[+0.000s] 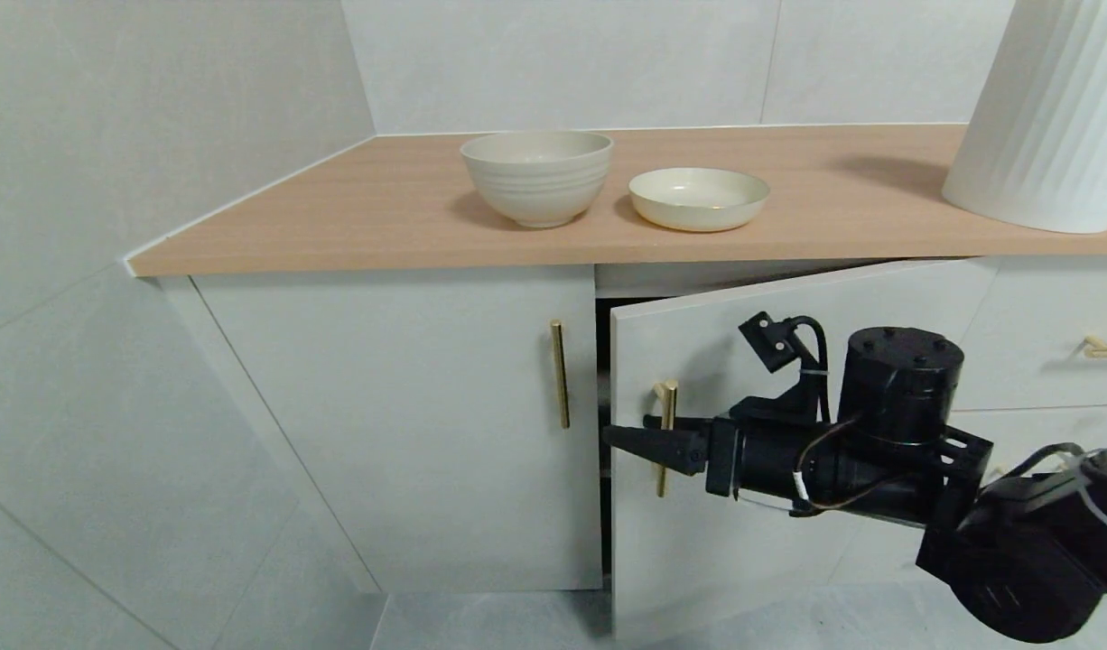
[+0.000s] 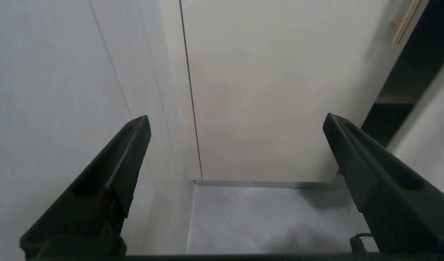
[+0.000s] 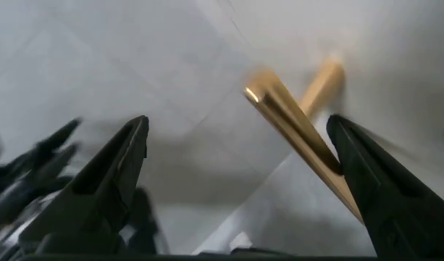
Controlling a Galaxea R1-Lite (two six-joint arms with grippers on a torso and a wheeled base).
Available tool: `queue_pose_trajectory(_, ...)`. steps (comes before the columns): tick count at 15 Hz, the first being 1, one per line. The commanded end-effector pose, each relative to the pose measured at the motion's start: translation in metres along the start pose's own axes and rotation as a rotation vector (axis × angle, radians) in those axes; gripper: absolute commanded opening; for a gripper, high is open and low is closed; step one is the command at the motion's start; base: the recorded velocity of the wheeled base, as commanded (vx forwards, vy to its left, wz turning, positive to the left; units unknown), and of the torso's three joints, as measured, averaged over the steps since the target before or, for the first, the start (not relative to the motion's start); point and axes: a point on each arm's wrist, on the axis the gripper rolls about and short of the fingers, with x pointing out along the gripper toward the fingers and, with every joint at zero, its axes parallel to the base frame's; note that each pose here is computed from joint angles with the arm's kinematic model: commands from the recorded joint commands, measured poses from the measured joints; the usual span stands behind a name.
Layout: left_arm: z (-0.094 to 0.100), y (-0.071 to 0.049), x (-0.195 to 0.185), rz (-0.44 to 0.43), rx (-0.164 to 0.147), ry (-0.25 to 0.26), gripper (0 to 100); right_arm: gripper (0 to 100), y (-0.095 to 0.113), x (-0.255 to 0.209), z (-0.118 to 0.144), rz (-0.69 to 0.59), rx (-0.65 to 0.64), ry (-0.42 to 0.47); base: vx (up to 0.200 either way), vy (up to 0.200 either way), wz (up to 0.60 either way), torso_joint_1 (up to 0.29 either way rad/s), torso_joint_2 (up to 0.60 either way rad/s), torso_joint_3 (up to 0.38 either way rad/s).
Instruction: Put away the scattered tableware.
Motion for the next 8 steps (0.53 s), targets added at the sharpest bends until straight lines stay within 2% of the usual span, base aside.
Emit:
queue_pose_trajectory(1, 0.000, 0.000, 0.000, 0.000, -0.001, 0.000, 100, 100, 0.027, -0.028, 0.012, 0.061, -0.038, -0.037, 0.000, 0.000, 0.00, 0.000, 0.00, 0.000)
queue_pose_trajectory(4, 0.000, 0.000, 0.000, 0.000, -0.001, 0.000, 100, 100, 0.039, -0.049, -0.005, 0.081, -0.021, 0.013, 0.000, 0.000, 0.00, 0.000, 0.00, 0.000)
queue_pose_trajectory(8, 0.000, 0.000, 0.000, 0.000, -0.001, 0.000, 100, 100, 0.039, -0.051, -0.008, 0.082, -0.016, 0.024, 0.000, 0.000, 0.00, 0.000, 0.00, 0.000)
